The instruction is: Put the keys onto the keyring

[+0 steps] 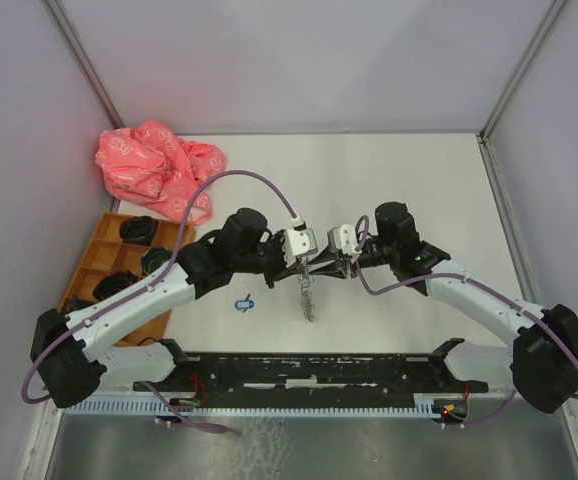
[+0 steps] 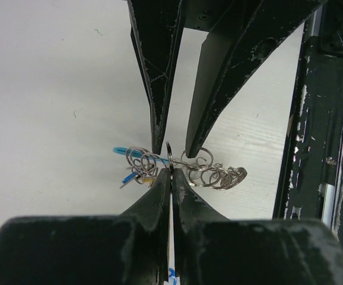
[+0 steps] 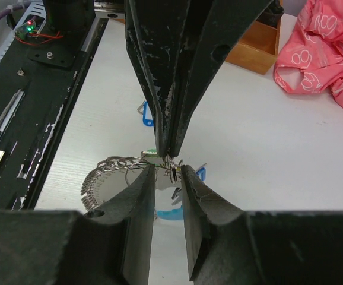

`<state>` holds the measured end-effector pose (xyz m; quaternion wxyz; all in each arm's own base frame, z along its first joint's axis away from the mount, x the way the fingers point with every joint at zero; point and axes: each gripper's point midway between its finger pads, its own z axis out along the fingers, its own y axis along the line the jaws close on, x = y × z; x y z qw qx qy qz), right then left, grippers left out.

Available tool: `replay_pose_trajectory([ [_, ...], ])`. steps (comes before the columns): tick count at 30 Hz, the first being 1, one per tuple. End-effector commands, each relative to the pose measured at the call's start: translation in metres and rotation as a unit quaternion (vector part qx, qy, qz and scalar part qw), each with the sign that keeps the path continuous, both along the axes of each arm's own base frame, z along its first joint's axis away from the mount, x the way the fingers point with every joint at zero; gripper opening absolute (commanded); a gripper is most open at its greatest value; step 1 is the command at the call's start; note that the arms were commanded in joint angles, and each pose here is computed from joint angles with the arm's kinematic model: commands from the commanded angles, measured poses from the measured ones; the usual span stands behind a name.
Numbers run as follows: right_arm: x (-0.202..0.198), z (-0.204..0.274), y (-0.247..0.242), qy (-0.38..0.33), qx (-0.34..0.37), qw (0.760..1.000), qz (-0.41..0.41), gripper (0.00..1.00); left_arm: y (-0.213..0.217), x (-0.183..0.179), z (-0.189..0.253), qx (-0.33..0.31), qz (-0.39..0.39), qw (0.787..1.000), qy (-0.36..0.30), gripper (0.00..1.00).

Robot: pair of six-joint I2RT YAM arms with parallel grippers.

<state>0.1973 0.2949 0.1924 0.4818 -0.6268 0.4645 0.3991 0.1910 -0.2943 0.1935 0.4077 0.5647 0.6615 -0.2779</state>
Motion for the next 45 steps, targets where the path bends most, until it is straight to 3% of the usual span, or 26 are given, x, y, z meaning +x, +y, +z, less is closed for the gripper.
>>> replay_pose_trajectory([
  [1, 0.001, 0.029, 0.01, -0.031, 0.036, 0.998, 0.036, 0.31, -0.012, 0.004, 0.029, -0.029, -0.023, 0.999, -0.039, 0.03],
  [9, 0.001, 0.025, 0.01, -0.024, 0.033, 0.998, 0.039, 0.24, -0.015, 0.003, 0.026, -0.026, -0.028, 0.999, -0.032, 0.03],
  [15, 0.003, 0.02, 0.009, -0.021, 0.024, 0.999, 0.027, 0.01, -0.011, 0.008, 0.02, -0.018, -0.009, 0.999, -0.034, 0.07],
  [18, 0.004, 0.019, 0.006, -0.024, 0.022, 0.999, 0.02, 0.01, -0.007, 0.012, 0.015, -0.02, 0.001, 0.999, -0.042, 0.16],
  [25, 0.002, 0.02, 0.004, -0.027, 0.027, 0.999, 0.02, 0.01, 0.0, 0.012, 0.023, -0.097, -0.027, 0.994, -0.049, 0.33],
  [32, -0.002, 0.022, 0.004, -0.029, 0.033, 0.999, 0.03, 0.01, -0.001, 0.005, 0.02, -0.128, -0.077, 0.988, -0.038, 0.35],
  [45, -0.007, 0.024, 0.005, -0.029, 0.039, 0.998, 0.048, 0.01, -0.002, 0.003, 0.01, -0.124, -0.115, 0.985, -0.02, 0.32],
])
